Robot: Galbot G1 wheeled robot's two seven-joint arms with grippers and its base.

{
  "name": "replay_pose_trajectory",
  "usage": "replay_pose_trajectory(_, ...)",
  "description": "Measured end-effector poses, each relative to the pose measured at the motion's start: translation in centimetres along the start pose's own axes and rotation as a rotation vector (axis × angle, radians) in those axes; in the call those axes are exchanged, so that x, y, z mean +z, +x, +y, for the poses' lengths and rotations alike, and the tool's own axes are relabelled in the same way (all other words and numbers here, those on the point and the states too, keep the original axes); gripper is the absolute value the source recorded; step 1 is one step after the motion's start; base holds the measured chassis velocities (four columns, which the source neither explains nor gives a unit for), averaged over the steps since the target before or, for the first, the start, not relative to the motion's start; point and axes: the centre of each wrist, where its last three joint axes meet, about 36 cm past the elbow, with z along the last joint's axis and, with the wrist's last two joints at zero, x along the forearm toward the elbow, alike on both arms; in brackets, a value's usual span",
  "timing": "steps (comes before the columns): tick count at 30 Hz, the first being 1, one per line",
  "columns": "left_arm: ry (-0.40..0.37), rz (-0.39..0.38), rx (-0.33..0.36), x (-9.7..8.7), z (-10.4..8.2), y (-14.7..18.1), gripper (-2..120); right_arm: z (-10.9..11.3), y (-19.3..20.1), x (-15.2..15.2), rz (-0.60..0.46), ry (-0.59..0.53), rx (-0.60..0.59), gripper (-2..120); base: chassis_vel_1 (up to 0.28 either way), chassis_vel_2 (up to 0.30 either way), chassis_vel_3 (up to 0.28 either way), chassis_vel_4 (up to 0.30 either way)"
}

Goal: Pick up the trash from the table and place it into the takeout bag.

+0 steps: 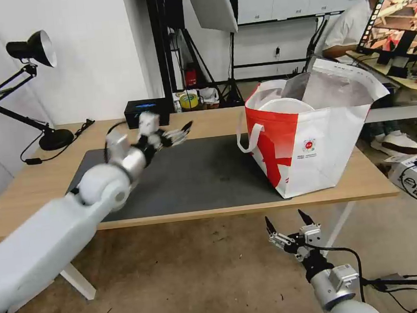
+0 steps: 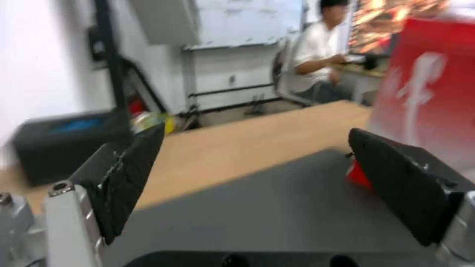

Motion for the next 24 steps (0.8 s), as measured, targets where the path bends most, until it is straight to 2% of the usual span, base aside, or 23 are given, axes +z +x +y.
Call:
replay_pose_trajectory(1, 0.000, 0.000, 0.000, 0.0, 0.0, 0.0, 100, 0.0, 0.0, 0.0, 0.000, 0.000, 0.000, 100, 0.000, 0.000, 0.000, 0.000)
replay_pose_trajectory(4, -0.022, 0.013, -0.059, 1.6, 1.5, 2.4, 100, 0.0, 0.0, 0.0, 0.000, 0.000, 0.000, 100, 0.000, 0.000, 0.000, 0.000)
replay_pose_trajectory(8, -0.020, 0.017, -0.082, 2.1, 2.1, 3.3, 100, 0.0, 0.0, 0.0, 0.000, 0.000, 0.000, 100, 0.000, 0.000, 0.000, 0.000)
replay_pose_trajectory(10, -0.014, 0.020, -0.113, 3.1, 2.7, 4.8, 100, 0.0, 0.0, 0.0, 0.000, 0.000, 0.000, 100, 0.000, 0.000, 0.000, 0.000)
replay_pose_trajectory(21, 0.009, 0.028, -0.218, 5.5, 2.9, 8.8, 100, 0.0, 0.0, 0.0, 0.000, 0.000, 0.000, 100, 0.000, 0.000, 0.000, 0.000)
replay_pose_trajectory(24, 0.027, 0.036, -0.255, 7.0, 2.6, 11.1, 100, 0.0, 0.0, 0.0, 0.000, 0.000, 0.000, 100, 0.000, 0.000, 0.000, 0.000)
